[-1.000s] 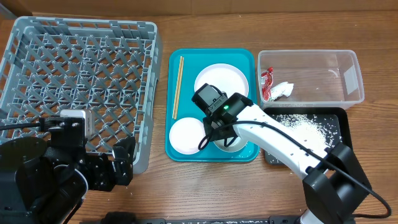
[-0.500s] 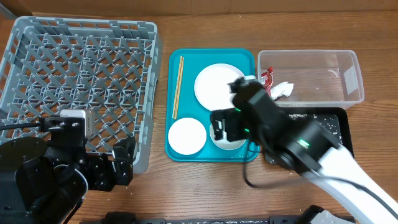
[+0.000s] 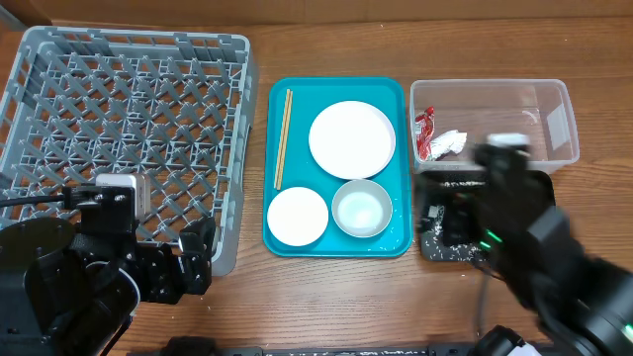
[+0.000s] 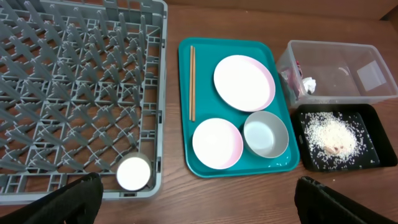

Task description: Sort waste into correct bins and load items into the dishwasher

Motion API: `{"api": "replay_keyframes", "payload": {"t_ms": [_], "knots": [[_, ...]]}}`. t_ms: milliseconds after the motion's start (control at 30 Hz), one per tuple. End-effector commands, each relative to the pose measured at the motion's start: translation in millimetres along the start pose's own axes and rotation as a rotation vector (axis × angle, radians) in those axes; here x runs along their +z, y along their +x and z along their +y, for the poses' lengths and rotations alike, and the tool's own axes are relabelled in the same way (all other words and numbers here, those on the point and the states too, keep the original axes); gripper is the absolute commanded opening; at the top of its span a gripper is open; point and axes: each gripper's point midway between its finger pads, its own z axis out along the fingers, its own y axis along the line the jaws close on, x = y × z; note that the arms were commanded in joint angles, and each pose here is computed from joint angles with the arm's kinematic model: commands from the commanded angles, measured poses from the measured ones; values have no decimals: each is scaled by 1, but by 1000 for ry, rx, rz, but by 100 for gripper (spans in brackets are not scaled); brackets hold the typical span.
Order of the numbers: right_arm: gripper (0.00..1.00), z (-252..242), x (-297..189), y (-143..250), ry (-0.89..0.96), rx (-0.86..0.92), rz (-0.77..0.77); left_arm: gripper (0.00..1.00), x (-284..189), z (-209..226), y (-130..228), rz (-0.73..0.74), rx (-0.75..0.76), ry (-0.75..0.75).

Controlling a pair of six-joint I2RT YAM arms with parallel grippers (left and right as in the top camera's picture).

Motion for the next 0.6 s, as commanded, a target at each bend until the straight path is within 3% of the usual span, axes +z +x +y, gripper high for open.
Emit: {"api": "replay_keyframes", "payload": {"t_ms": [0, 233, 567], "knots": [[100, -36, -33, -27, 99, 8, -189, 100, 0, -1, -1, -4, 20, 5], [100, -100, -49, -38, 225, 166, -482, 100, 0, -1, -1, -4, 20, 5], [100, -123, 16, 29, 99, 157, -532, 100, 0, -1, -1, -4, 20, 5]]}}
